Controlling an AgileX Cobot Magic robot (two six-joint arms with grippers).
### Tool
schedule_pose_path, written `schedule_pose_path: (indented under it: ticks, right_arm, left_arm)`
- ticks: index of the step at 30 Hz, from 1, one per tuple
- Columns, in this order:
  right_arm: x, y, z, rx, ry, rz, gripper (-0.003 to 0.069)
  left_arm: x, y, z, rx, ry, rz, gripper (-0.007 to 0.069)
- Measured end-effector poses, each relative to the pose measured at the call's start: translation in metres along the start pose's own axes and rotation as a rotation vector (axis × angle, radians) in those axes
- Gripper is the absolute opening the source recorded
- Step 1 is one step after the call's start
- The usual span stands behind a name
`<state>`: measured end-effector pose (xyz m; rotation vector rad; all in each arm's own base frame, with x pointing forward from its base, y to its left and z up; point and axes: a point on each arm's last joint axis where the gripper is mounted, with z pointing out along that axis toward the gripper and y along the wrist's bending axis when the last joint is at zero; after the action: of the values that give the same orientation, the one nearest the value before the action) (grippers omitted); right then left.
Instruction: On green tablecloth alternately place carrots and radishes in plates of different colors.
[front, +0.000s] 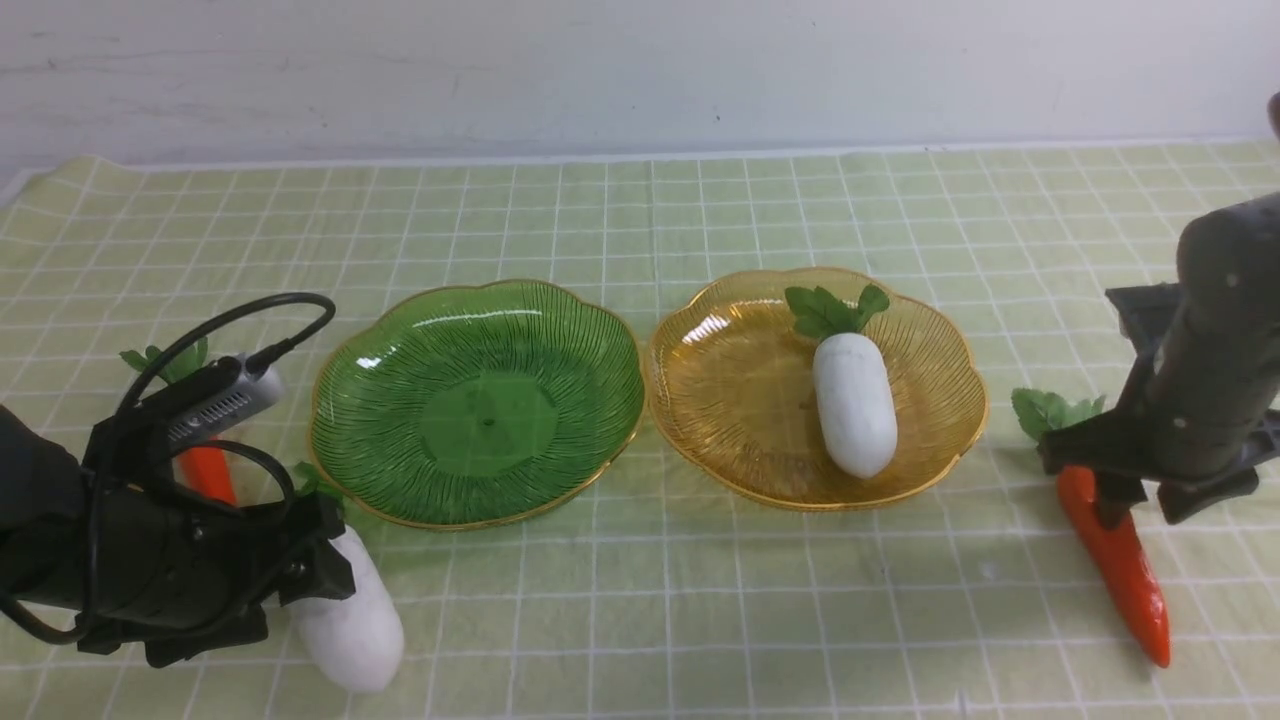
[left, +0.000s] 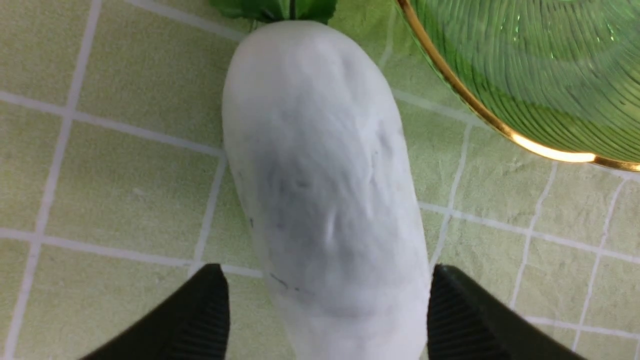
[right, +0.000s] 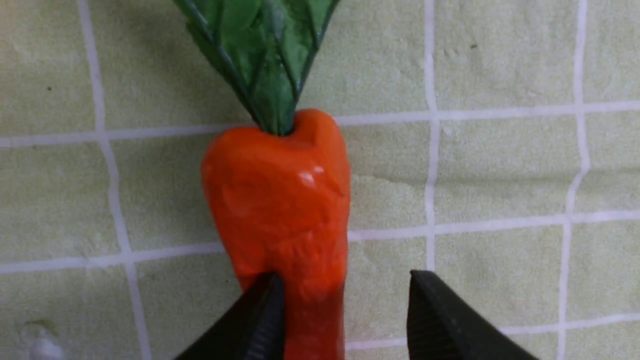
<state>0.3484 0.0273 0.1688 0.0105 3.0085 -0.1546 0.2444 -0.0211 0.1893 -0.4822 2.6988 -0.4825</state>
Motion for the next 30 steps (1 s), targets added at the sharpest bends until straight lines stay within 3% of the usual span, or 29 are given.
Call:
schedule_pose_path:
  ticks: [5, 12, 18, 22, 26, 30]
  right_arm:
    - [0.004, 0.009, 0.019, -0.072, 0.065, -0.010, 0.0327]
    - [0.004, 0.010, 0.020, -0.096, 0.062, -0.047, 0.0351]
    - [0.002, 0.008, 0.015, -0.080, 0.094, -0.075, 0.0269]
    - [-0.005, 0.007, -0.003, -0.074, 0.104, -0.079, 0.0267]
    - [-0.023, 0.015, -0.057, -0.161, -0.054, -0.067, 0.0267]
    - [-0.037, 0.049, -0.085, -0.290, -0.246, -0.177, 0.0267]
  left_arm:
    - [0.000, 0.000, 0.000, 0.000, 0.001, 0.000, 0.0479]
    - [0.000, 0.001, 0.002, -0.003, 0.007, 0.000, 0.0479]
    - [0.001, 0.001, 0.002, -0.008, 0.017, 0.009, 0.0479]
    - [0.002, 0.001, 0.002, -0.008, 0.025, 0.011, 0.0479]
    - [0.002, 0.001, 0.002, -0.009, 0.030, 0.012, 0.0479]
    - [0.002, 0.001, 0.002, -0.009, 0.030, 0.012, 0.0479]
